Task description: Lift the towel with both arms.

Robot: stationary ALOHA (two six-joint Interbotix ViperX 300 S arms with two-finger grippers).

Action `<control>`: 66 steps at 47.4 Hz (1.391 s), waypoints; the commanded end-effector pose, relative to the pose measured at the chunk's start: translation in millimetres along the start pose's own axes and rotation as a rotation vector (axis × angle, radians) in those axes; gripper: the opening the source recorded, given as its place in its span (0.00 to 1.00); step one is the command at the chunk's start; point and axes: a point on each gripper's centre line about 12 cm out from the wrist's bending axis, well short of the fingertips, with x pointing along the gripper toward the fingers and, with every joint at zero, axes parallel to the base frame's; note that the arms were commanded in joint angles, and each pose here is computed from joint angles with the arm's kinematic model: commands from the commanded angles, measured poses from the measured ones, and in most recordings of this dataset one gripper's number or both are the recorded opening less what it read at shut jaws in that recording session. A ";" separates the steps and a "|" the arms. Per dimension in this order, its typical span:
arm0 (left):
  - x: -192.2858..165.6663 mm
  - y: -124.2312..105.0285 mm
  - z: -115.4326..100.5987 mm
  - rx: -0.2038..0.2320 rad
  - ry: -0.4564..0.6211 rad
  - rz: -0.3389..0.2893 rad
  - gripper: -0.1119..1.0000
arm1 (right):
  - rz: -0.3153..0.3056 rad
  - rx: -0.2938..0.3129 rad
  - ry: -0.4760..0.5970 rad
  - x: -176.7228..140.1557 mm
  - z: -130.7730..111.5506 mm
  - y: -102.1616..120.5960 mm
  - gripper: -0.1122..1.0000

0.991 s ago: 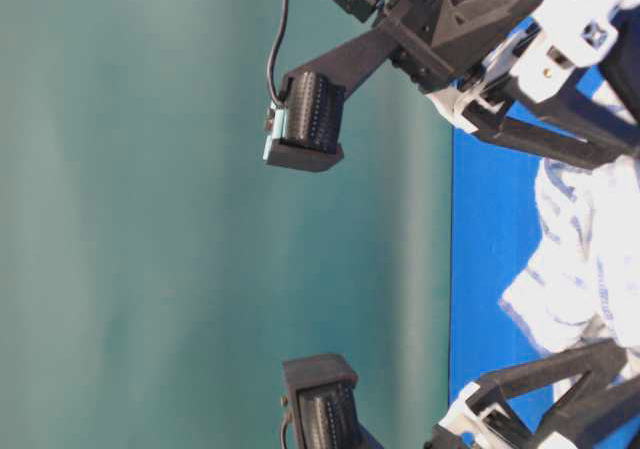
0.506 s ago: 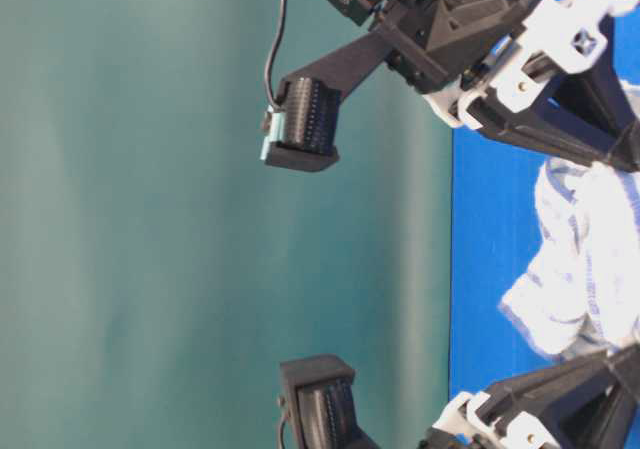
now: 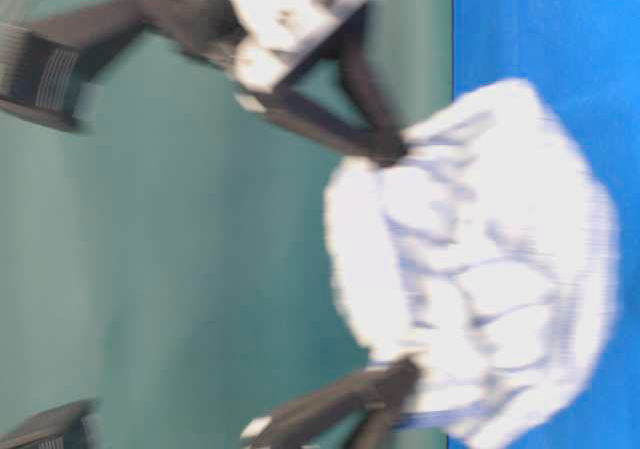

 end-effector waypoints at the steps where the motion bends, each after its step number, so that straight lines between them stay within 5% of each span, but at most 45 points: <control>1: -20.1 -0.7 31.8 -0.003 -0.097 -0.003 0.13 | -0.002 0.003 -0.078 -30.2 31.9 -0.9 0.17; 29: -125.6 -4.0 150.7 0.009 -0.325 -0.012 0.13 | -0.005 -0.001 -0.275 -153.5 128.2 -0.5 0.17; 54: -134.4 -4.6 160.9 0.045 -0.339 -0.008 0.14 | -0.015 -0.022 -0.245 -158.4 134.6 -1.2 0.17; 57: -134.6 -4.1 161.3 0.044 -0.342 -0.006 0.20 | -0.015 -0.022 -0.249 -158.4 135.0 -1.2 0.17; 62: -134.5 -4.1 161.6 0.043 -0.348 -0.006 0.46 | -0.015 -0.017 -0.249 -158.1 134.7 -1.3 0.18; 66: -135.1 -4.1 161.8 0.043 -0.350 -0.006 0.70 | -0.014 -0.013 -0.242 -157.2 133.3 -1.4 0.37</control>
